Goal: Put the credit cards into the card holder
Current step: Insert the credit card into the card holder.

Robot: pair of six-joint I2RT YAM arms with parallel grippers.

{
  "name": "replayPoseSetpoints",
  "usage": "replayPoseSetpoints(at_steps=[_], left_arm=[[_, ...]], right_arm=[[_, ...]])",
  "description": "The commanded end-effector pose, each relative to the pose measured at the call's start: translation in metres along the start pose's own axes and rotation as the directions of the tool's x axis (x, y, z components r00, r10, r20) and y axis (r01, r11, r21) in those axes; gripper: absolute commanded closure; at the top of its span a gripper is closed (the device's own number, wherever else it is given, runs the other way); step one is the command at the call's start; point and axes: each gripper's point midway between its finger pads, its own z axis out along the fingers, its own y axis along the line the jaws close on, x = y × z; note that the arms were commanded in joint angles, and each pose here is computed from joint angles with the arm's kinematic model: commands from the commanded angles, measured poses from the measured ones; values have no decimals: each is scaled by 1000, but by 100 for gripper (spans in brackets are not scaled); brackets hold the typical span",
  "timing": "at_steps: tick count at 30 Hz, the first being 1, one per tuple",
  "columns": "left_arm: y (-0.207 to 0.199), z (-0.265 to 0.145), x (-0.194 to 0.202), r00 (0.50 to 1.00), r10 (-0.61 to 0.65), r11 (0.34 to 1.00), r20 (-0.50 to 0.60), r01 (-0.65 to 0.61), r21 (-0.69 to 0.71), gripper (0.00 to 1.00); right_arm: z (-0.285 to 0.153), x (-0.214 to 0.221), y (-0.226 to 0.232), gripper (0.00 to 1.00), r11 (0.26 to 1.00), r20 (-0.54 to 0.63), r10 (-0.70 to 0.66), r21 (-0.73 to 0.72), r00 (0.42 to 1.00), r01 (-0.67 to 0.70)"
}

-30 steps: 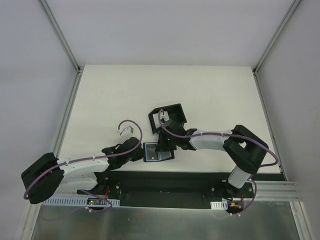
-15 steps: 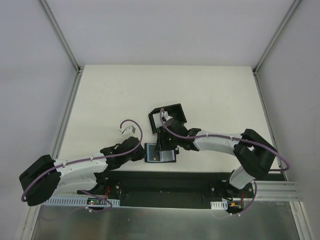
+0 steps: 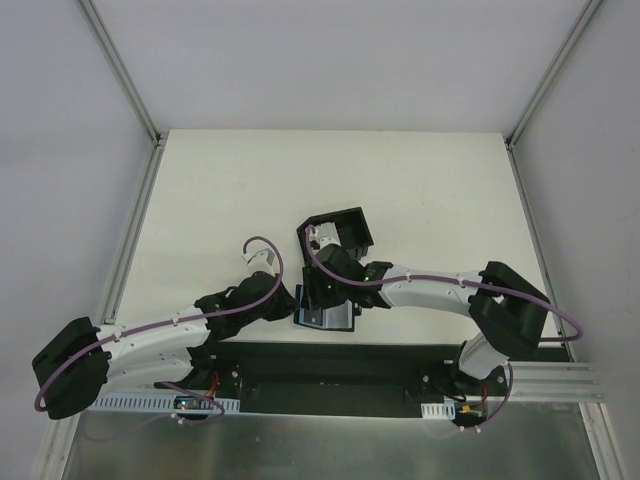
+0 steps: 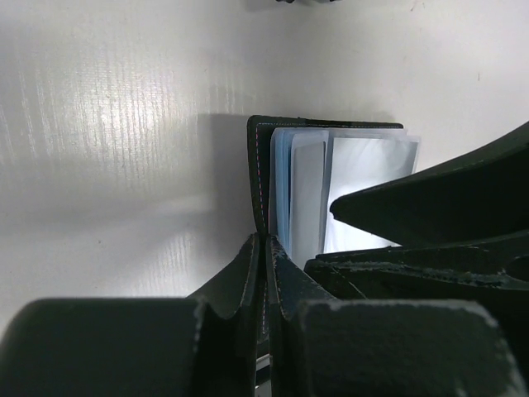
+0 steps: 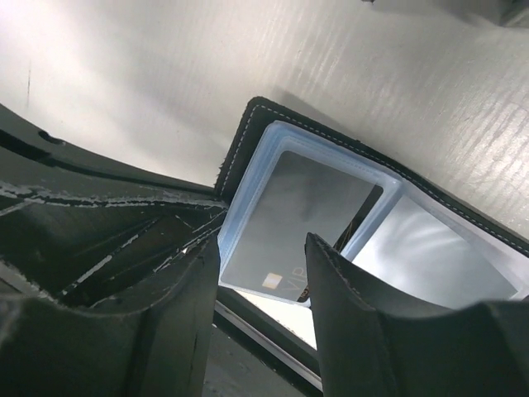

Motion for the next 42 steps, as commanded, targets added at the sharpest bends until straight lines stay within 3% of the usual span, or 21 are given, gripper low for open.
replayPoseSetpoints(at_steps=[1,42], left_arm=[[-17,-4,-6,1000,0,998,8,0,62,100],[-9,-3,-8,997,-61,998,40,59,37,100]], right_arm=[[1,-8,3,51,999,26,10,35,1000,-11],[3,-6,5,46,997,37,42,61,998,-44]])
